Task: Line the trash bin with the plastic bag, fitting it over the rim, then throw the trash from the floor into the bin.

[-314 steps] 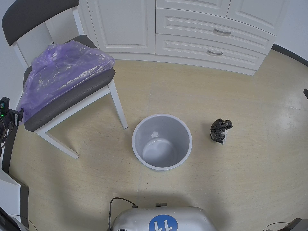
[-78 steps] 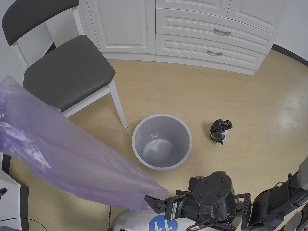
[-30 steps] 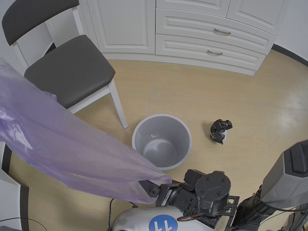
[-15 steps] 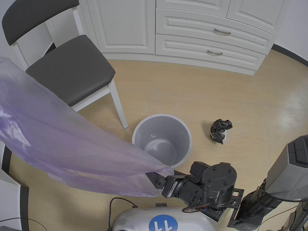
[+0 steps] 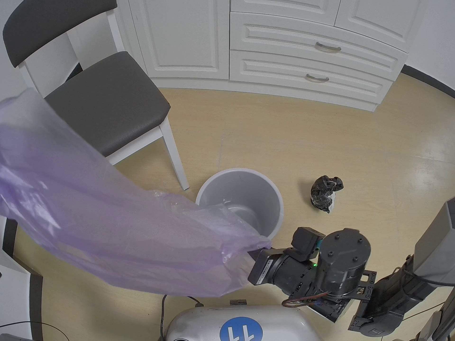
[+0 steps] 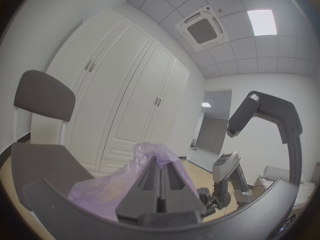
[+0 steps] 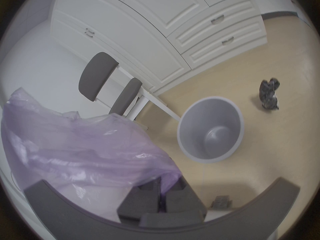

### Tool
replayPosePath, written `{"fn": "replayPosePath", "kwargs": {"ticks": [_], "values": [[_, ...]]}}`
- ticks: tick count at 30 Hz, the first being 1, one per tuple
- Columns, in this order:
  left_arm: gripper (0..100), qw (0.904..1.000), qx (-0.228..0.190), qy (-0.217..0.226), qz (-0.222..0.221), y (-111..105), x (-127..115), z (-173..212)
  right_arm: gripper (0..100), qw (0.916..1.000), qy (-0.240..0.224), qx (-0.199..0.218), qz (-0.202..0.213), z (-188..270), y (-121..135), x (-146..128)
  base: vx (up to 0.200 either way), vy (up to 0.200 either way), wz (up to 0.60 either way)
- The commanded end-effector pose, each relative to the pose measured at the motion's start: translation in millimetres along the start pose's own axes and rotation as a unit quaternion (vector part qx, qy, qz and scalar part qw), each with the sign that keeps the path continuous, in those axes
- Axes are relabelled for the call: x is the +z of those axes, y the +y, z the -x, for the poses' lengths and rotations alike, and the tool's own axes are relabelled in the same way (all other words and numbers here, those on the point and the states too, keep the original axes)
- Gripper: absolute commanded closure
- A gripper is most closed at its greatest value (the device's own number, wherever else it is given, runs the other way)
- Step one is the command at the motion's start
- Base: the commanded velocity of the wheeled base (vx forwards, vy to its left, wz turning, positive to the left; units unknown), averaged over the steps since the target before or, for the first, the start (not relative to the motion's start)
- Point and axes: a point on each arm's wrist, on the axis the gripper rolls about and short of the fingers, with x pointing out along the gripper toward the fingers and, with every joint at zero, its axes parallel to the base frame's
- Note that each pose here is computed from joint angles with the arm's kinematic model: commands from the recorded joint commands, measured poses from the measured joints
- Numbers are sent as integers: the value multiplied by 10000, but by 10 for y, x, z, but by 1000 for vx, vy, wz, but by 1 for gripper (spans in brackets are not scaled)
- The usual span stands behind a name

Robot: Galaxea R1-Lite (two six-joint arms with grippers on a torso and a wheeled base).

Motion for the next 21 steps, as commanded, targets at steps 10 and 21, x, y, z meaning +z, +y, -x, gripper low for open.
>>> {"fn": "replayPosePath", "kwargs": {"ticks": [10,21], "values": [[100,9807,283,1909,317,25,-352,9,100,9921,-797,-254,935,734,64,977,0,0,0],[100,9109,758,3984,756,63,-525,-47,100,9907,-977,-377,873,1106,188,1323,0,0,0]]}}
